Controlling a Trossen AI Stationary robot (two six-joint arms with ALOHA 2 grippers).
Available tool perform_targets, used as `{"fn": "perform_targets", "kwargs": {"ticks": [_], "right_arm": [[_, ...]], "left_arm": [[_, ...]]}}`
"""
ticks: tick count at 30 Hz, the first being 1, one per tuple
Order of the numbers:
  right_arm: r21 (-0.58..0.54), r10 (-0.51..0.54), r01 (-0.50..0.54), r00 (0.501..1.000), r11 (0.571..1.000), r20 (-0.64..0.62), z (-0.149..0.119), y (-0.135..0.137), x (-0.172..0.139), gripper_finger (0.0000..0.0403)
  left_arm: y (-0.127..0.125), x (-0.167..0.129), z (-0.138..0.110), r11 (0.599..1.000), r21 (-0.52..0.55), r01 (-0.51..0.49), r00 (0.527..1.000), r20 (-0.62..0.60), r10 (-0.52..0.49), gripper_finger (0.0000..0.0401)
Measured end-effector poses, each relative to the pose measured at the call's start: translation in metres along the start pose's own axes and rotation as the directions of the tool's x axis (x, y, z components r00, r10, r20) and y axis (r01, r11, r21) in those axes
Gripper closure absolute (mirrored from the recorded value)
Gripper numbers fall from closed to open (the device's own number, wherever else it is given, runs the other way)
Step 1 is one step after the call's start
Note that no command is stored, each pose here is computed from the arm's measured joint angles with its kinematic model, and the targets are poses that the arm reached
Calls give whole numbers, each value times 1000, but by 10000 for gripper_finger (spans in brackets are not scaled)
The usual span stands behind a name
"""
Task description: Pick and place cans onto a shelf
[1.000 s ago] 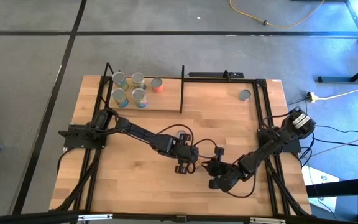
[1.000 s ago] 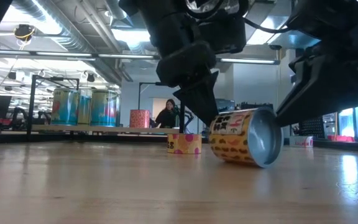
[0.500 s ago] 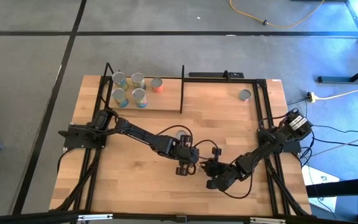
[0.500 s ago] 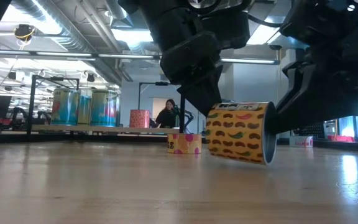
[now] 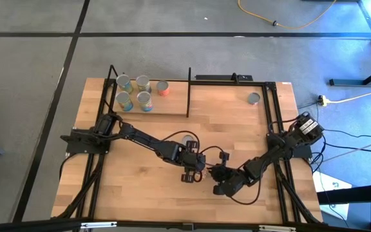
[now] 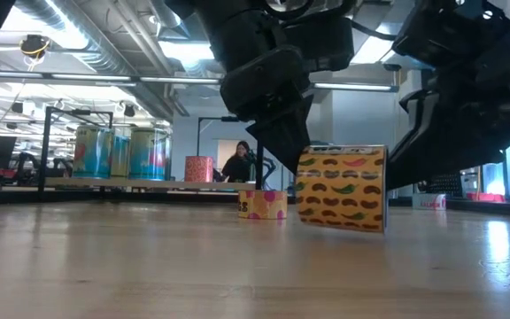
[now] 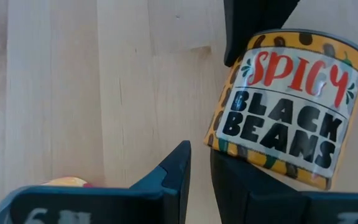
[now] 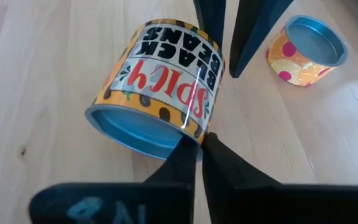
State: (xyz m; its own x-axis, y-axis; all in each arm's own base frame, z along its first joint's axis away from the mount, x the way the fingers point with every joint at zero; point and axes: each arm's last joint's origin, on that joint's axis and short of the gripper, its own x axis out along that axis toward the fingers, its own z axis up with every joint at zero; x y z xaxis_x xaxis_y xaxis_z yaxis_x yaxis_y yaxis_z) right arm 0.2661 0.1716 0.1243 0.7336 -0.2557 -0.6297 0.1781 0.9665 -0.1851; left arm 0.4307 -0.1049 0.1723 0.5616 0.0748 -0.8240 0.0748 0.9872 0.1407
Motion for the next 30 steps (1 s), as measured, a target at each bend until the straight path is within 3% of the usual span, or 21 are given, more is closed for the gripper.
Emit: {"fn": "perform_targets", "kwargs": {"ticks": [9, 22, 30], "right_arm": [[-13, 8, -9, 998, 1000, -60, 22, 3, -9, 391], [-60, -47, 40, 992, 997, -121, 54, -4, -21, 391], [-90, -98, 82, 978, 993, -183, 85, -13, -34, 392]], "left_arm": [[0, -8, 1, 1000, 7, -8, 1000, -7, 8, 346], [10, -37, 6, 970, 1, -243, 970, 16, 243, 346], [17, -84, 6, 940, -57, -337, 941, 9, 338, 346]]}}
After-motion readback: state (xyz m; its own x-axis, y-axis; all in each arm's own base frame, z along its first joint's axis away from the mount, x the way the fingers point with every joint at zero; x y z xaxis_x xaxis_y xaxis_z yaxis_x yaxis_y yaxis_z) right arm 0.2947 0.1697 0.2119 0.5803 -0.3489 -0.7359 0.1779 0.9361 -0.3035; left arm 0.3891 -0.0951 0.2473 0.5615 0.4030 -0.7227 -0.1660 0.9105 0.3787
